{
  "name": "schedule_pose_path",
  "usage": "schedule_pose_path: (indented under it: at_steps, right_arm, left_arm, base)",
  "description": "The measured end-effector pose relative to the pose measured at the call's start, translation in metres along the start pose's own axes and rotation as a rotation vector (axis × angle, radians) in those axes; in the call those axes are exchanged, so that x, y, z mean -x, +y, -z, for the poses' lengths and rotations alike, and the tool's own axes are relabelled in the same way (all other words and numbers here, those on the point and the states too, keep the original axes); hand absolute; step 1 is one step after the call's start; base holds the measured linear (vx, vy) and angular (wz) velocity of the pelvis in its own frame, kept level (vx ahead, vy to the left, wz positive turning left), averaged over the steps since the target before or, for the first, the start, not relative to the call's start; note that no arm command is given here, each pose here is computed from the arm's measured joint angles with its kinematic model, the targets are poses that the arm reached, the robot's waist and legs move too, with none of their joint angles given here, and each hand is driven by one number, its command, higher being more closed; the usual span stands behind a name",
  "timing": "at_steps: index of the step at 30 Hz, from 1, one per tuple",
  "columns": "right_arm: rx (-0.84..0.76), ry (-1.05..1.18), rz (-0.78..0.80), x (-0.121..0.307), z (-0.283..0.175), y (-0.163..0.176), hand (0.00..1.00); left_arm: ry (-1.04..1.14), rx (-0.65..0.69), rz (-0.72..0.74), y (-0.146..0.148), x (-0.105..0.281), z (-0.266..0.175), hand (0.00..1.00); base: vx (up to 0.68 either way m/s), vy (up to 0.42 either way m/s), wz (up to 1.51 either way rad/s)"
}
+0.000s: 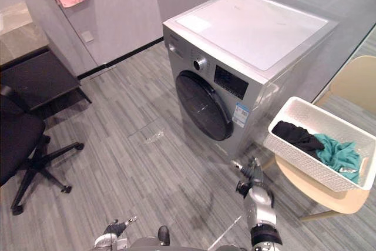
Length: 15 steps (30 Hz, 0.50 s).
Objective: Pick up the laundry basket with both hands and put the clothes into the washing machine.
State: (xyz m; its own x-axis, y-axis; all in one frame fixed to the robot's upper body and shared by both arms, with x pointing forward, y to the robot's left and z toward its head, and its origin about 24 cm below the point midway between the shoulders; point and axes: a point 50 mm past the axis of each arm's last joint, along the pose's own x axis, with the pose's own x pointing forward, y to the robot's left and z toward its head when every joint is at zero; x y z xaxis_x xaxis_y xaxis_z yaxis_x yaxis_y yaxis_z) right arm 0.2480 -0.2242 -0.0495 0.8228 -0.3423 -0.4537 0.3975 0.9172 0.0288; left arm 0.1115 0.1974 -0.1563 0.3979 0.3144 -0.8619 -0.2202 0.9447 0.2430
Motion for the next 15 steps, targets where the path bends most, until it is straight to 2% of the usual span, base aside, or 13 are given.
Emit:
schedule_pose_path:
  at_steps: [2, 5, 10, 15]
  right_arm:
    - [0.050, -0.072, -0.020, -0.009, -0.025, 0.007, 0.00]
    - [0.146, -0.266, -0.040, -0.024, -0.095, 0.012, 0.00]
    - [0.249, -0.500, -0.071, -0.030, -0.199, 0.033, 0.00]
    - [0.240, -0.643, -0.027, -0.021, -0.287, 0.034, 0.00]
  left_arm:
    - [-0.028, -0.012, 0.008, -0.002, 0.000, -0.006, 0.00]
    - [-0.101, -0.024, 0.020, -0.011, -0.001, -0.030, 0.00]
    - [-0.116, -0.024, -0.002, -0.003, -0.003, -0.037, 0.00]
    - [-0.104, 0.002, -0.039, 0.008, -0.005, -0.036, 0.00]
  base:
    - [-0.10, -0.114, -0.02]
    - [-0.18, -0.115, -0.01]
    - [-0.18, -0.085, 0.00]
    - [-0.18, -0.104, 0.04]
